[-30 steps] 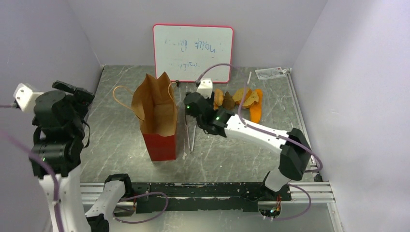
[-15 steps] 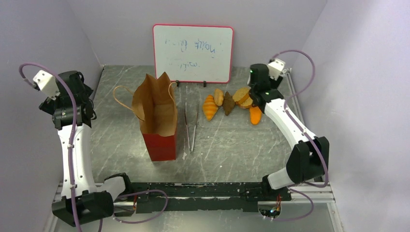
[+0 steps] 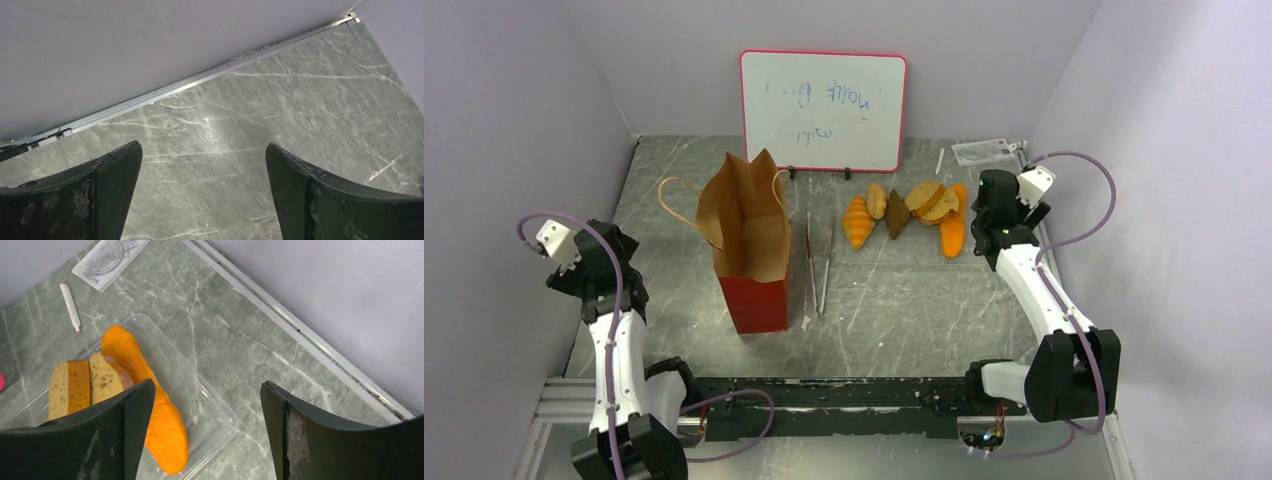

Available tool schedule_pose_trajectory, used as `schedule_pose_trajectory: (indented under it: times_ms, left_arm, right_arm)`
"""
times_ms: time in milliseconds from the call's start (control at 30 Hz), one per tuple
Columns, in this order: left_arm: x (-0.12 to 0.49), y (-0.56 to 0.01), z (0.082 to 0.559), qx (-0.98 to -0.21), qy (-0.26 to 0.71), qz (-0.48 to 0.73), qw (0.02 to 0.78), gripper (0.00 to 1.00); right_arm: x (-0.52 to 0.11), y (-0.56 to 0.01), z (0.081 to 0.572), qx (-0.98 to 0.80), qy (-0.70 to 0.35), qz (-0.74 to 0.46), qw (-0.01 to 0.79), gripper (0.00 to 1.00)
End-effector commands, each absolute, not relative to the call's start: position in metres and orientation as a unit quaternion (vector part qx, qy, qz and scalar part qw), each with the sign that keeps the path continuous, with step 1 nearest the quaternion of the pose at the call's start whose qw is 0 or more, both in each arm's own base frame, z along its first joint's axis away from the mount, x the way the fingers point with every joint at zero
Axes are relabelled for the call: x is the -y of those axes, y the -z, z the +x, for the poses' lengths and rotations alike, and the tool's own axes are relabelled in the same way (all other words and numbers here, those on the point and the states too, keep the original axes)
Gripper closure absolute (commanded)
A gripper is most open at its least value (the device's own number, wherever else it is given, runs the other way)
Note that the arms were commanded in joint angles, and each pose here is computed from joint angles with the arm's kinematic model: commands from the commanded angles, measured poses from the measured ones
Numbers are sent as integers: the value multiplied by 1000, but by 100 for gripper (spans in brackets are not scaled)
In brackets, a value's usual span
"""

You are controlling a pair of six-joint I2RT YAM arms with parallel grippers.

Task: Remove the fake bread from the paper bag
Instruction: Reset both arms

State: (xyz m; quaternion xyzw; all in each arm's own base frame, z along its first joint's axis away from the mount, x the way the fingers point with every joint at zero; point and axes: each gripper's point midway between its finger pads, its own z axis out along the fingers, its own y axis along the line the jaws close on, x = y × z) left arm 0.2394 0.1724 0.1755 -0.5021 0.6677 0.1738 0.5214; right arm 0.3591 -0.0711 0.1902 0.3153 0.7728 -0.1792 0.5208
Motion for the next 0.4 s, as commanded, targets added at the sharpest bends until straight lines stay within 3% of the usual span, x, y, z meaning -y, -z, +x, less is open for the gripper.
schedule_pose_trajectory:
  times_ms: [0, 167, 267, 367]
  left_arm:
    - [-177, -198, 252, -639, -172, -457, 595, 3]
    - [-177, -187, 254, -650, -176, -449, 587, 2]
    - [-179, -188, 253, -649, -184, -444, 589, 2]
    - [-180, -190, 254, -644, -184, -444, 595, 2]
  right_arm:
    - [78, -196, 352, -748, 186, 359, 526, 17]
    - [89, -197, 343, -730, 215, 406, 506, 15]
    - [88, -200, 342, -729, 219, 410, 503, 23]
    - [88, -202, 340, -727, 216, 413, 505, 18]
